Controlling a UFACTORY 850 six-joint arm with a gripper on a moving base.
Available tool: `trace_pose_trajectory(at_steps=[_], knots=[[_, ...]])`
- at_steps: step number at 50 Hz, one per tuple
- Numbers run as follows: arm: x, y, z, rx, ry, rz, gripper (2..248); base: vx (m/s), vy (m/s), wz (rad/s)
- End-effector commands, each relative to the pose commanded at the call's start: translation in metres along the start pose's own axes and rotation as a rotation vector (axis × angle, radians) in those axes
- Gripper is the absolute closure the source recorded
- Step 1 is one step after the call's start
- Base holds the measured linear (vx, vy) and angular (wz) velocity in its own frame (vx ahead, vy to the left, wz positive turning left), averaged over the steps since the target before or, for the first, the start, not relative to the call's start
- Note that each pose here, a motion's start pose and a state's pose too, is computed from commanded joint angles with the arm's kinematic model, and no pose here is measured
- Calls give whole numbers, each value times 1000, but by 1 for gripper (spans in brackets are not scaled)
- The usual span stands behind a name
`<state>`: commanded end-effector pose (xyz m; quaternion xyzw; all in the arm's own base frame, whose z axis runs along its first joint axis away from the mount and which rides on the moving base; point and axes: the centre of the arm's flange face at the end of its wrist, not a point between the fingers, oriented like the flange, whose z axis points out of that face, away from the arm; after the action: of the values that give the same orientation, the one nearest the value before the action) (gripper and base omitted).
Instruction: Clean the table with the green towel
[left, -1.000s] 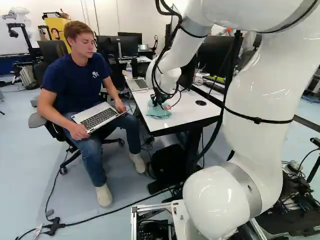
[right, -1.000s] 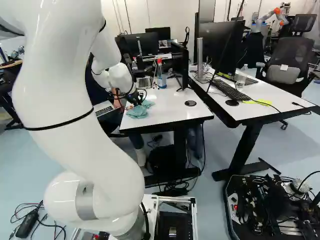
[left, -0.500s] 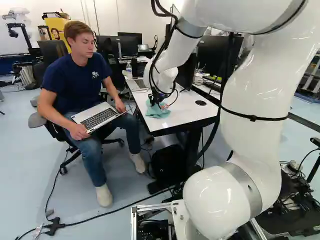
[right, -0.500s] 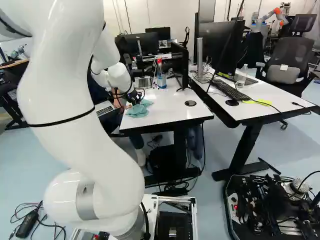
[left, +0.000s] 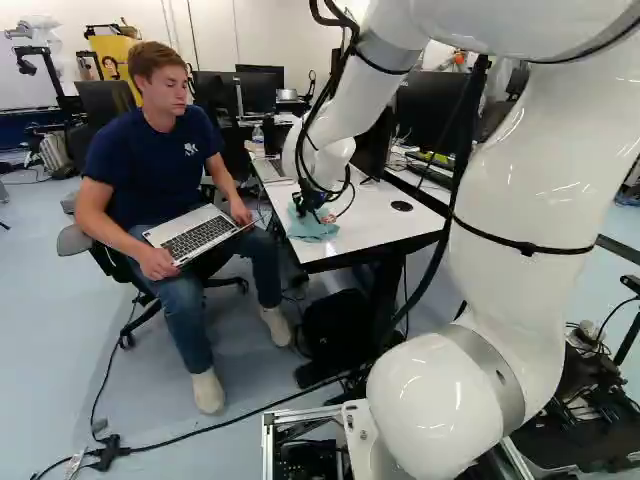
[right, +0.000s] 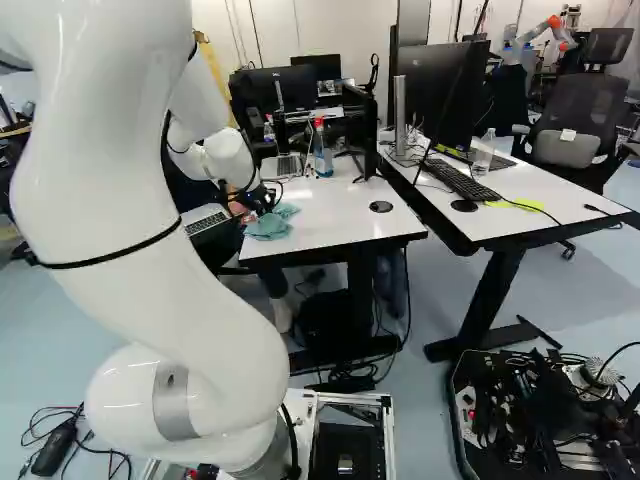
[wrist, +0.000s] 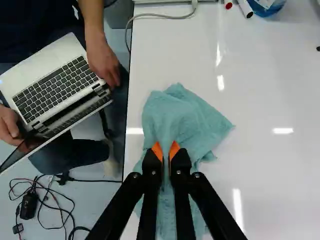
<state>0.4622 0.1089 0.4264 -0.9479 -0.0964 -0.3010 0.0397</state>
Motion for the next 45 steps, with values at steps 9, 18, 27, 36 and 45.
trace_pose_trajectory(at_steps=[9,18,27,36,45], knots=[[-14,7,-10,-9,-4,12,215,0,0,0],[-26,18,-19,-23,-6,33,215,0,0,0],[-32,32,-23,-41,-6,58,215,0,0,0],[-32,47,-23,-61,-5,87,215,0,0,0],[-27,63,-20,-81,-4,115,215,0,0,0]])
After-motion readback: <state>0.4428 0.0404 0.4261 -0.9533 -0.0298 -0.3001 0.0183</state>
